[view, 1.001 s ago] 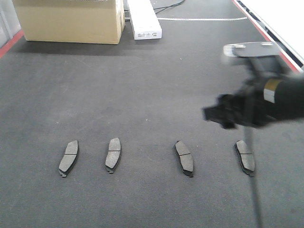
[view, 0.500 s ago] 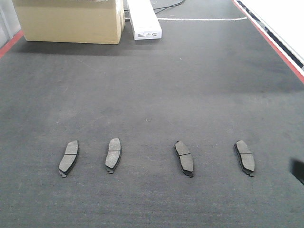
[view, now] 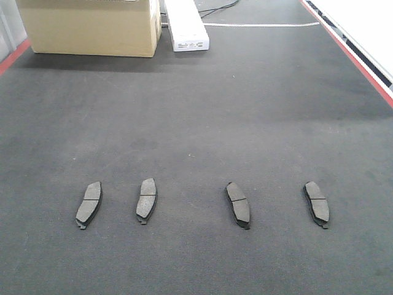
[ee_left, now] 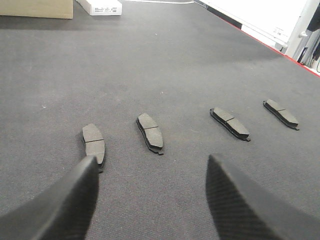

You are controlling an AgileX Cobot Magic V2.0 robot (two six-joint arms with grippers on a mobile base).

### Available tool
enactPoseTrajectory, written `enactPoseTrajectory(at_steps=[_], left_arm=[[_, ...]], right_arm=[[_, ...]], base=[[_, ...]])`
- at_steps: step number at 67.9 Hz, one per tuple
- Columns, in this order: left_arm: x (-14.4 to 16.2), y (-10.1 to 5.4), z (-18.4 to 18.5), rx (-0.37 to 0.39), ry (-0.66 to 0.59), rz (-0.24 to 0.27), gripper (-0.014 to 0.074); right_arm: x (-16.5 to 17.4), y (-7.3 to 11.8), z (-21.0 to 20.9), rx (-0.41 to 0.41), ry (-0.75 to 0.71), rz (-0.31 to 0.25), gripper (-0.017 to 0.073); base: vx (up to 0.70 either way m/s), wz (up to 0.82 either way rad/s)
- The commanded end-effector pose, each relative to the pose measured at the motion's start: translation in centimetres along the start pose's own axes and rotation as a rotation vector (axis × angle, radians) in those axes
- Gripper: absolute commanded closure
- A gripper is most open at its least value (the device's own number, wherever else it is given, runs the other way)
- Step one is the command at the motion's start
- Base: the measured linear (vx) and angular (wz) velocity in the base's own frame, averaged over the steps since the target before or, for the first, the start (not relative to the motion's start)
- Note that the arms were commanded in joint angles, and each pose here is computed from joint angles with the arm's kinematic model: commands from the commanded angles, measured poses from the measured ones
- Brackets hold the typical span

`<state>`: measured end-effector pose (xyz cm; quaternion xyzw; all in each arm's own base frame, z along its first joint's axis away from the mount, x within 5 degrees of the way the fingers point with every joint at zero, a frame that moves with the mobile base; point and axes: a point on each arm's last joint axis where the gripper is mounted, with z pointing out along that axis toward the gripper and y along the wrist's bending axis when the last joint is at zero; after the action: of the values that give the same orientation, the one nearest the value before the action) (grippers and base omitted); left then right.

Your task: Move and align brake pads A on conveyor

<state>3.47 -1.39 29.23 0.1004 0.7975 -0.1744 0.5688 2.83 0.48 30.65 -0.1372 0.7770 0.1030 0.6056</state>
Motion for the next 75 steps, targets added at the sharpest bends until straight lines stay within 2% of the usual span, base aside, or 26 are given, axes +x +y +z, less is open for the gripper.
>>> enactPoseTrajectory(at_steps=[1, 5, 10, 30, 68, 75], left_arm=[[-1.3, -0.3, -0.1, 0.019, -0.074, 0.005, 0.0260], [-1.3, -0.3, -0.1, 0.020, -0.072, 0.004, 0.0389], [-1.3, -0.3, -0.1, 0.021, -0.077, 0.004, 0.0602], [-1.4, -0.3, -0.1, 0.022, -0.085, 0.004, 0.0601], [-1.1, -0.2, 0.1, 0.021, -0.085, 0.007, 0.0599], [-0.5, 0.4, 0.7, -0.051, -0.149, 0.053, 0.0599]], right_arm=[[-1.4, 0.0, -0.2, 0.005, -0.094, -0.026, 0.0276], [-1.5, 0.0, -0.2, 0.003, -0.101, -0.024, 0.0400], [-1.5, 0.0, -0.2, 0.002, -0.102, -0.016, 0.0578], [-0.9, 0.0, -0.1, 0.006, -0.040, -0.008, 0.0571], [-0.8, 0.0, -0.1, 0.008, -0.025, -0.008, 0.0571], [-0.8, 0.0, -0.1, 0.008, -0.025, -0.008, 0.0571]], base=[[0.00, 0.00], [0.00, 0.00], [0.00, 0.00], [0.00, 0.00], [0.00, 0.00], [0.00, 0.00]])
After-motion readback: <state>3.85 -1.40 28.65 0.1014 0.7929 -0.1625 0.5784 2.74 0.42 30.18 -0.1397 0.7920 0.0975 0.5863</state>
